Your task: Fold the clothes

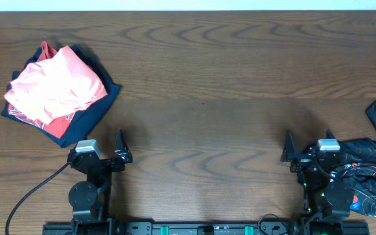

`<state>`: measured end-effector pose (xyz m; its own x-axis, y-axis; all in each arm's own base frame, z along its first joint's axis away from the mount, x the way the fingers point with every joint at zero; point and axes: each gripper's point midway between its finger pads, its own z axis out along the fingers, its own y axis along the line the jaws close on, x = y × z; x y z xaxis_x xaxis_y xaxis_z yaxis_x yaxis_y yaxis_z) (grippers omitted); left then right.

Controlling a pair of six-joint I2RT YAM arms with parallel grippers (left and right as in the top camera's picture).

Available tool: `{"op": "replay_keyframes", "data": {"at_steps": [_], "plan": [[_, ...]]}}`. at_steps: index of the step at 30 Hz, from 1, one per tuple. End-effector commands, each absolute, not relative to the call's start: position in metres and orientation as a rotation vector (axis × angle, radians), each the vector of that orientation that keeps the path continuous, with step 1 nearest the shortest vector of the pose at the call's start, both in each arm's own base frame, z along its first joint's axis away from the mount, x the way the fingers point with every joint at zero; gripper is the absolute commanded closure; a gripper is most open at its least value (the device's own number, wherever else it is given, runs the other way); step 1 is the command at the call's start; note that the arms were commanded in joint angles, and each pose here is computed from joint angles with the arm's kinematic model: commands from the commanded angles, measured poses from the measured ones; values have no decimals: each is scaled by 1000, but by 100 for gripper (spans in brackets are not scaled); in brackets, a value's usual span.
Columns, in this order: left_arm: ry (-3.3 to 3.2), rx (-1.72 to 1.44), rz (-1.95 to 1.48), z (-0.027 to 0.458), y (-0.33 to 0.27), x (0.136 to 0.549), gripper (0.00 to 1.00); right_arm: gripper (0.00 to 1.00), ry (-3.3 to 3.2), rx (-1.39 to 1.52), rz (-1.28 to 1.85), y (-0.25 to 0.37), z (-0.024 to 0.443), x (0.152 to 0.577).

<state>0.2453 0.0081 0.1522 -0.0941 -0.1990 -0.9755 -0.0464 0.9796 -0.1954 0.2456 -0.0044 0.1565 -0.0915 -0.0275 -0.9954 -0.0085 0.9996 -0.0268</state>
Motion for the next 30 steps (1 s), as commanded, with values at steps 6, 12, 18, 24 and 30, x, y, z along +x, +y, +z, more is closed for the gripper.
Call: {"op": "replay_keyframes", "data": {"at_steps": [6, 12, 18, 24, 30], "plan": [[1712, -168, -127, 138, 5, 244, 2, 1, 1668, -38, -19, -3, 155, 246], [1712, -169, -127, 138, 5, 244, 2, 1, 1667, -40, -14, -2, 155, 246], [1711, -168, -128, 138, 5, 244, 2, 1, 1668, -40, -15, -2, 155, 246], [1712, -168, -129, 138, 5, 244, 2, 1, 1668, -38, -12, -2, 155, 246], [1712, -168, -129, 138, 5, 244, 2, 1, 1667, -43, -6, -1, 155, 246]]}}
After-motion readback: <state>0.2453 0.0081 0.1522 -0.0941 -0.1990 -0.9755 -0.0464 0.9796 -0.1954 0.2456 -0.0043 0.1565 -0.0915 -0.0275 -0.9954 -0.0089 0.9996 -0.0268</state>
